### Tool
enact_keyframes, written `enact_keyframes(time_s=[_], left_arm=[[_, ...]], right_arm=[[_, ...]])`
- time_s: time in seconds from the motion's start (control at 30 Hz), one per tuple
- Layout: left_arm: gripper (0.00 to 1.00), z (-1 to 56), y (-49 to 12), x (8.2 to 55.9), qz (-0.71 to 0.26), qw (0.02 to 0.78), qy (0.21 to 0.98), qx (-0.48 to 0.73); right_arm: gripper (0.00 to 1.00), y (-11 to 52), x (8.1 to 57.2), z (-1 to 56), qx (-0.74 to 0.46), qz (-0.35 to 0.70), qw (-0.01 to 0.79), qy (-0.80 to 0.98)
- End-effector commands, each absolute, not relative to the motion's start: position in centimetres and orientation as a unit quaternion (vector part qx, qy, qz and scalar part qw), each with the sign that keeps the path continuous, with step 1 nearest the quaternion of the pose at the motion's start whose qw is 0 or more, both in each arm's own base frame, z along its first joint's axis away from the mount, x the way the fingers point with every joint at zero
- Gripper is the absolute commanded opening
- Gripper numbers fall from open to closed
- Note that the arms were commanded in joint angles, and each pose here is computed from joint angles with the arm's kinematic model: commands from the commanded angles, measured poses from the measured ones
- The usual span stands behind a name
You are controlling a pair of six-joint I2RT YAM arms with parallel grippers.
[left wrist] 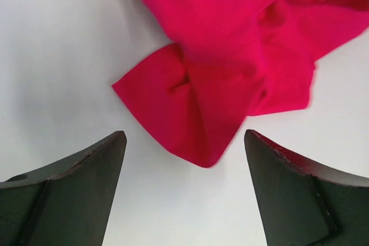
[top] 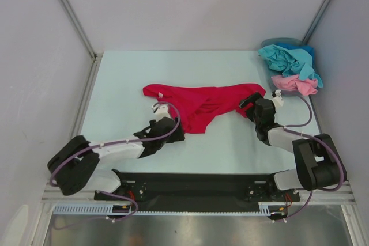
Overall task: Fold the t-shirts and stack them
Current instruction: Flatten the tshirt out
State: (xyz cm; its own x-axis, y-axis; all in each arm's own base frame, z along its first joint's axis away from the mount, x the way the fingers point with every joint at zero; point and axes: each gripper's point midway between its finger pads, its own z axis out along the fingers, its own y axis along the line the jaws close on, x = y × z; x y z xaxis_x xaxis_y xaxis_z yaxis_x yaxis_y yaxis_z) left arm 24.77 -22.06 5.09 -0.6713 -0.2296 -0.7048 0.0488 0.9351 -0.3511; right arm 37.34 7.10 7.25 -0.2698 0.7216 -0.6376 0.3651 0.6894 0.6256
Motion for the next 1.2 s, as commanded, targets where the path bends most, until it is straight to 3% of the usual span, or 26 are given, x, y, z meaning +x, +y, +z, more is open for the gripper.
enact_keyframes(time_s=[0.0, 0.37, 0.57, 0.67, 0.7, 0.77, 0.8, 0.87, 0.9, 1.0, 1.03, 1.07, 1.13, 1.17], left_arm=[[0.89, 4.2, -23.1, 26.2, -0.148, 0.406, 0.901, -0.038], [0.89, 1.9, -26.8, 27.0, -0.167, 0.371, 0.913, -0.027], [0.89, 2.4, -26.9, 26.7, -0.17, 0.375, 0.911, -0.024], [0.88, 2.9, -26.6, 26.5, -0.168, 0.375, 0.911, -0.028], [0.86, 3.2, -26.5, 26.5, -0.168, 0.377, 0.91, -0.028], [0.82, 3.4, -26.3, 26.4, -0.163, 0.379, 0.911, -0.029], [0.78, 3.8, -26.4, 26.3, -0.165, 0.381, 0.909, -0.028], [0.64, 4.0, -26.1, 26.2, -0.161, 0.382, 0.91, -0.029], [0.59, 4.2, -26.1, 26.2, -0.162, 0.383, 0.909, -0.03], [0.33, 4.3, -25.7, 26.1, -0.154, 0.384, 0.91, -0.034], [0.18, 4.6, -25.6, 26.2, -0.153, 0.386, 0.909, -0.037], [0.12, 4.4, -25.0, 26.0, -0.138, 0.384, 0.912, -0.039], [0.0, 4.7, -24.9, 26.0, -0.133, 0.387, 0.912, -0.04], [0.0, 5.1, -24.9, 26.0, -0.129, 0.391, 0.91, -0.04]], right_arm=[[0.91, 6.8, 37.7, 9.4, 0.355, 0.195, 0.517, 0.754], [0.91, 6.4, 36.2, 8.5, 0.355, 0.183, 0.503, 0.766], [0.83, 6.1, 35.8, 8.1, 0.359, 0.179, 0.499, 0.768], [0.68, 6.2, 35.8, 7.8, 0.359, 0.18, 0.496, 0.77], [0.56, 6.2, 35.8, 7.8, 0.36, 0.18, 0.495, 0.77], [0.4, 6.2, 35.8, 7.7, 0.36, 0.179, 0.494, 0.771], [0.3, 6.2, 35.8, 7.6, 0.359, 0.178, 0.493, 0.772], [0.22, 6.2, 35.7, 7.6, 0.359, 0.177, 0.492, 0.773], [0.13, 6.2, 35.6, 7.6, 0.359, 0.177, 0.492, 0.773], [0.0, 6.1, 35.4, 7.5, 0.358, 0.174, 0.49, 0.775], [0.0, 6.1, 35.4, 7.7, 0.358, 0.175, 0.492, 0.774], [0.0, 6.1, 35.3, 7.7, 0.358, 0.175, 0.491, 0.775], [0.0, 6.1, 35.5, 8.1, 0.356, 0.177, 0.495, 0.773], [0.0, 6.2, 35.4, 8.3, 0.355, 0.178, 0.494, 0.774]])
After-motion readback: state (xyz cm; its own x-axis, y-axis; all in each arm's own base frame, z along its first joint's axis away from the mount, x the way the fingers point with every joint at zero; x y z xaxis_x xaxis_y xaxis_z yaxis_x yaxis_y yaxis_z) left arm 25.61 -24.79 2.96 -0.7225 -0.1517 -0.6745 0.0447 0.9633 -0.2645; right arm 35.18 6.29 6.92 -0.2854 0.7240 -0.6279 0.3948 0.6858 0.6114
